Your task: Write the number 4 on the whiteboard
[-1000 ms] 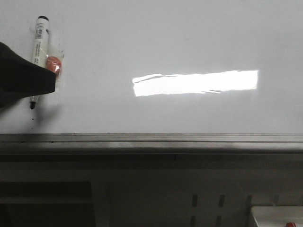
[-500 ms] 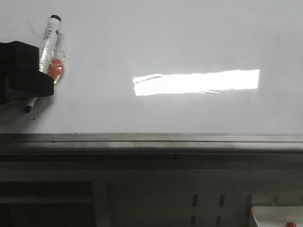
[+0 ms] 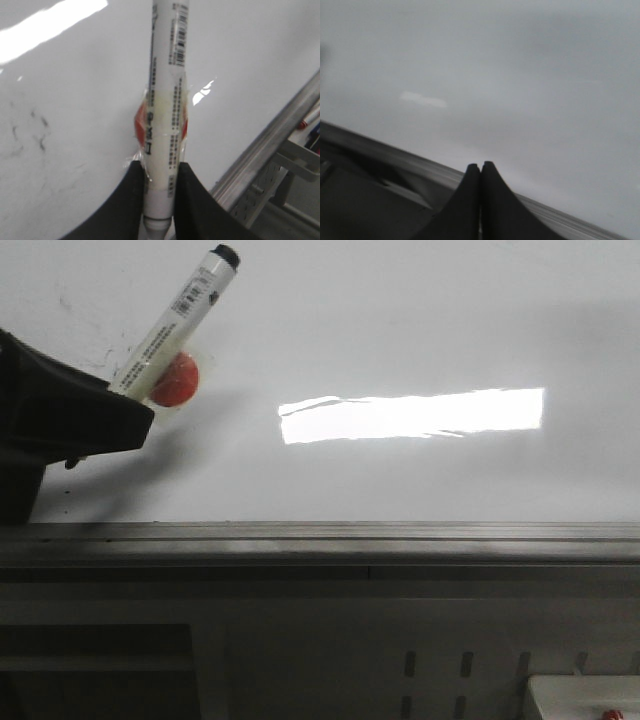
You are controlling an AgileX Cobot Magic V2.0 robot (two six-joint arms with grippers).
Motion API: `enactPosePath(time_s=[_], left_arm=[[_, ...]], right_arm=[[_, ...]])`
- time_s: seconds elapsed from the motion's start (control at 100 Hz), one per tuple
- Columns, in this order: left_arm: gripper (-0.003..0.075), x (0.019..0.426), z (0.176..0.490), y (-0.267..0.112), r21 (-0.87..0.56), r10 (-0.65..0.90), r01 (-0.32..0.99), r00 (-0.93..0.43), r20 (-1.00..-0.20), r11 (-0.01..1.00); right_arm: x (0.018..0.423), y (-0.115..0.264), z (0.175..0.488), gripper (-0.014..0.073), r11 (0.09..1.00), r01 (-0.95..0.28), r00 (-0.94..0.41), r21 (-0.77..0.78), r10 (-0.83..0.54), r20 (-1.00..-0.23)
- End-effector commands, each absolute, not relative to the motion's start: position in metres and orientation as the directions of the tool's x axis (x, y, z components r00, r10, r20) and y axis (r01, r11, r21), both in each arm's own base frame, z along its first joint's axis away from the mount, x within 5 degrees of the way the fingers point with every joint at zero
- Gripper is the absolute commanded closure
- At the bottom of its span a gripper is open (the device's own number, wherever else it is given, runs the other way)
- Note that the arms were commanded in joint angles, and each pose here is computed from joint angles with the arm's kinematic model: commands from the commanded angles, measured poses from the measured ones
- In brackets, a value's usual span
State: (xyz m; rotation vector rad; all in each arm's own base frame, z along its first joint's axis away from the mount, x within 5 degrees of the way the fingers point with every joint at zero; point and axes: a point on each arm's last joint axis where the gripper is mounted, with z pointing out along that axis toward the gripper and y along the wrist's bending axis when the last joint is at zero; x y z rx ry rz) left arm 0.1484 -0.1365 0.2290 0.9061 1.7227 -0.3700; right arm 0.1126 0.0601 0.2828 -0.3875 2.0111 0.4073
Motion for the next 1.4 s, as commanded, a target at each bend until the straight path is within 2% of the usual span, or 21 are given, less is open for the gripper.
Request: enactPosePath(time_s=[0.0,0.04,0.09,0.24,0.28,0.32,0.52,0.79,1.07,1.19,1.28,1.39], left_arm=[[0.0740,0.145,0.248,-0.142,0.332,0.398,0.746,0.099,-0.912,0.577],[0.0740,0.143,0.248,-0.143,0.384,0.424,0.752,0.154,-0.893,0.536],[0.0740,0.141,0.249,-0.144,0.430,0.433,0.754,0.215,-0.876,0.496],[0.0740,0.134,0.249,-0.147,0.495,0.406,0.755,0.328,-0.853,0.431],[0.0740,0.132,0.248,-0.147,0.495,0.397,0.756,0.335,-0.854,0.427],[0.0740,0.131,0.247,-0.147,0.494,0.385,0.757,0.342,-0.857,0.427],[0.0740,0.121,0.241,-0.148,0.542,0.357,0.763,0.426,-0.831,0.352],[0.0740,0.119,0.239,-0.147,0.540,0.352,0.767,0.427,-0.833,0.348],[0.0740,0.118,0.238,-0.148,0.561,0.358,0.763,0.451,-0.817,0.319],[0.0736,0.118,0.238,-0.148,0.561,0.358,0.763,0.451,-0.817,0.319],[0.0687,0.118,0.238,-0.148,0.561,0.356,0.763,0.452,-0.818,0.320],[0.0530,0.118,0.238,-0.148,0.560,0.356,0.763,0.451,-0.819,0.322]], right_arm=[[0.115,0.083,0.310,0.0657,0.817,-0.565,-0.344,0.114,-0.108,-0.933],[0.114,0.096,0.315,0.0642,0.773,-0.624,-0.327,0.113,-0.127,-0.936],[0.113,0.110,0.319,0.0582,0.723,-0.684,-0.303,0.100,-0.156,-0.940],[0.113,0.148,0.326,0.0263,0.609,-0.793,-0.222,0.029,-0.244,-0.944],[0.115,0.154,0.328,0.0211,0.595,-0.803,-0.205,0.022,-0.242,-0.948],[0.118,0.159,0.329,0.0196,0.594,-0.805,-0.199,0.019,-0.239,-0.950],[0.129,0.177,0.329,0.0201,0.588,-0.809,-0.216,0.020,-0.266,-0.939],[0.139,0.196,0.327,0.0208,0.579,-0.815,-0.230,0.020,-0.292,-0.928],[0.139,0.201,0.325,0.0442,0.568,-0.823,-0.233,0.020,-0.305,-0.924],[0.139,0.201,0.325,0.0666,0.568,-0.823,-0.233,0.020,-0.305,-0.924],[0.139,0.201,0.324,0.0658,0.568,-0.823,-0.234,0.020,-0.307,-0.923],[0.139,0.201,0.324,0.0659,0.568,-0.823,-0.235,0.020,-0.308,-0.922]])
